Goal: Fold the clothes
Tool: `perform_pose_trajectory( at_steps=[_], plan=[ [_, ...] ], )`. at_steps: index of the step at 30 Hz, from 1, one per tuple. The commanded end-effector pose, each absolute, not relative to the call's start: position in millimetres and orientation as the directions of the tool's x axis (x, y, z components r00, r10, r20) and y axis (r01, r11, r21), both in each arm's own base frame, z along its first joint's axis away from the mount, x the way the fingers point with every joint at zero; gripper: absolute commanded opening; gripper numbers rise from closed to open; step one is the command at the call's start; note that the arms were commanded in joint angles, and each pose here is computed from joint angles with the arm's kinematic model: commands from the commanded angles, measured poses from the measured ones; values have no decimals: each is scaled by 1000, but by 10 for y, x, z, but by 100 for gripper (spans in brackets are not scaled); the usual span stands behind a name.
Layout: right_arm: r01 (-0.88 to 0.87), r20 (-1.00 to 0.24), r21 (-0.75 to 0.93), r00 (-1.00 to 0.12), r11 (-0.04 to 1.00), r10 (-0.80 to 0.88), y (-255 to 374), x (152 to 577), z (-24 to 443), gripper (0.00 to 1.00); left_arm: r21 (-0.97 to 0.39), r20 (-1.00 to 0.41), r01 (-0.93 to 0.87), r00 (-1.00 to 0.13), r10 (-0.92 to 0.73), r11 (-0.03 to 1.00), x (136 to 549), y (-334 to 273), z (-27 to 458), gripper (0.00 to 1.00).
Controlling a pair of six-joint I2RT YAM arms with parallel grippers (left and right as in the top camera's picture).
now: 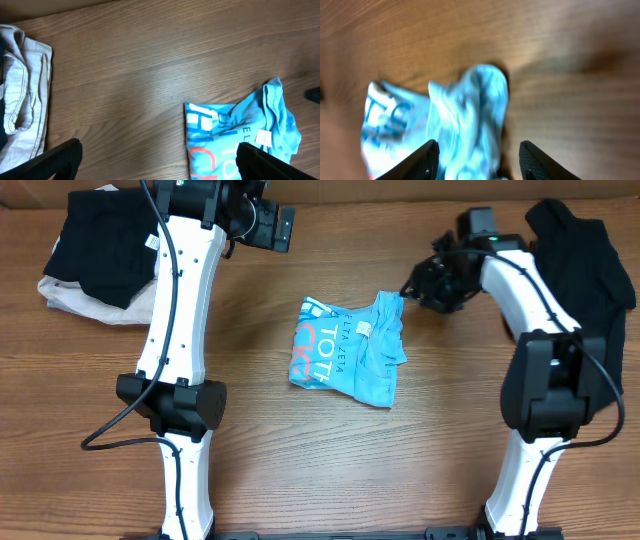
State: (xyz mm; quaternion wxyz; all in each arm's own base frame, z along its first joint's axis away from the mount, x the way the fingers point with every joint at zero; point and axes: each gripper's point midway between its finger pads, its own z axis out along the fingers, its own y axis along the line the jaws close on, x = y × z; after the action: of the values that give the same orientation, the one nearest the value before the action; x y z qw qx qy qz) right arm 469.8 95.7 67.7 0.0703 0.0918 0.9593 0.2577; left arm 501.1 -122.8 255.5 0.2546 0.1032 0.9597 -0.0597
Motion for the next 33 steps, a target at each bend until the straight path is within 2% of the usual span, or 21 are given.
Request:
perform_pose_trajectory(
  at_steps=[1,5,10,15,19,21,28,33],
  plan=[
    [51,-128,598,-979,800,158,993,4652,1038,55,-116,-469,276,-862,192,954,4949,-1315,2469,100],
    [64,-98,579,-984,812,147,912,4522,1068,57,-224,-409,352,-880,240,909,4773,-1586,2327,100],
    [85,-97,576,-981,813,171,797,4503,1130,60,-255,-286,418,-894,344,872,4516,-1893,1902,100],
    [119,-82,575,-976,809,201,661,4494,1124,50,-221,-139,456,-889,435,862,4216,-2120,1330,100],
    [145,-71,541,-974,829,216,552,4467,1080,50,-234,-22,471,-877,479,851,3918,-2228,884,88],
    [151,-68,520,-974,841,217,519,4454,1057,50,-232,30,468,-873,487,853,3797,-2204,717,86],
    [158,-67,500,-973,852,220,485,4446,1035,50,-220,120,436,-875,468,872,3576,-2073,200,89],
    [158,-68,497,-973,853,220,481,4447,1033,50,-90,108,460,-877,467,884,3653,-1850,-98,96]
  ],
)
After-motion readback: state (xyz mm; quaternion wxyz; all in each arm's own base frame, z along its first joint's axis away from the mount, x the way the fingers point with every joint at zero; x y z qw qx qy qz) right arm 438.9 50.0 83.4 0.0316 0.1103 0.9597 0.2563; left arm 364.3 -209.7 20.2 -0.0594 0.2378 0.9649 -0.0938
